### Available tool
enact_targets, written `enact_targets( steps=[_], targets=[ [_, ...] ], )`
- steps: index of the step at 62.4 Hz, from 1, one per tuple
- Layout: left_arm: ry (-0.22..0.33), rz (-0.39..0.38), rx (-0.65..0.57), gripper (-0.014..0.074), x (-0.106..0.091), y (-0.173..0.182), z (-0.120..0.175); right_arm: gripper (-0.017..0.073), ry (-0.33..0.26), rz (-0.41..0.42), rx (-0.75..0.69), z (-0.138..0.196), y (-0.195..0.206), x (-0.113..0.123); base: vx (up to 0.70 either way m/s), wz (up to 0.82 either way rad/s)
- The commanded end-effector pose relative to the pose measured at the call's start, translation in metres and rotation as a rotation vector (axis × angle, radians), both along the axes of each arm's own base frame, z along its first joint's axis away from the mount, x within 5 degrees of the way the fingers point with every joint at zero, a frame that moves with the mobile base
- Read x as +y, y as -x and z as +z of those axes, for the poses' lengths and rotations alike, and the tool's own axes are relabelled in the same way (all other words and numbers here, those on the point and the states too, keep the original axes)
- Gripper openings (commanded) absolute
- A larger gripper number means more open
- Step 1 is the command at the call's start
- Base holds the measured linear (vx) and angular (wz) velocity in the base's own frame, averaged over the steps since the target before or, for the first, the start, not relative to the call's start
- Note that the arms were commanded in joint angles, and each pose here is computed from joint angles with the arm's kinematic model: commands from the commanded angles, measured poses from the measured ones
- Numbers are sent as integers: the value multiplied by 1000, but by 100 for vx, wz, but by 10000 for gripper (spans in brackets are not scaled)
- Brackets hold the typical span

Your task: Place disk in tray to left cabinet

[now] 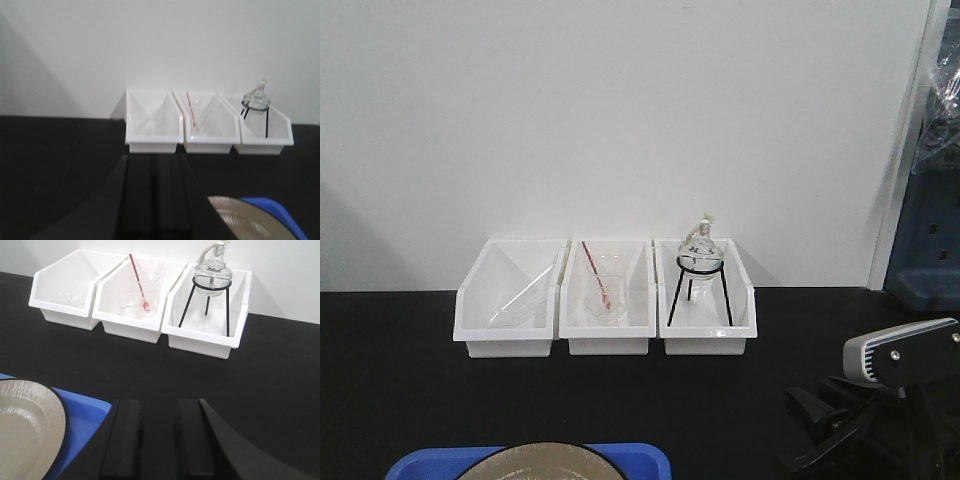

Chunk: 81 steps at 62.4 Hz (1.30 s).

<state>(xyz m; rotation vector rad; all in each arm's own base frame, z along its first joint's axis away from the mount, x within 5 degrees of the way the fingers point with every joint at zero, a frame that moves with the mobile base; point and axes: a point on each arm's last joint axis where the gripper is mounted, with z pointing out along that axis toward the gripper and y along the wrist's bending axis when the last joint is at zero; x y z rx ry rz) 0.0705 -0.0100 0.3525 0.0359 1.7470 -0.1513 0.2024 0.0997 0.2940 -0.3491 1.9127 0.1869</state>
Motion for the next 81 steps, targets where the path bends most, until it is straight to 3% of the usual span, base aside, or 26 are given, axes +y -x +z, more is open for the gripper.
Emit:
enact_targets(
  steps=[1, 15, 24, 33, 43, 50, 60, 81],
  targets=[
    [0, 1, 53, -6, -2, -29, 18, 248, -43, 6, -30, 13, 2, 0, 0, 0],
    [-13, 2, 246, 7, -4, -80, -3, 248, -44, 3, -30, 13, 2, 0, 0, 0],
    [-49, -8, 318, 91, -6, -100, -16, 267, -48, 14, -30, 13, 2, 1, 0, 0],
    [-58, -10, 360, 278, -6, -113, -26, 349, -54, 24, -29, 13, 2, 2, 0, 0],
    [-55, -19, 462, 565, -7, -121, -39, 424, -66, 6, -24, 13, 2, 1, 0, 0],
    [-56, -25, 572, 668, -9, -132, -56, 429, -68, -4, -21, 13, 2, 0, 0, 0],
    [-56, -28, 693, 662, -11, -160, -77, 430, -66, -9, -21, 13, 1, 0, 0, 0],
    [-65, -33, 912, 561, -14, -216, -126, 430, -64, -15, -21, 13, 1, -1, 0, 0]
  ],
)
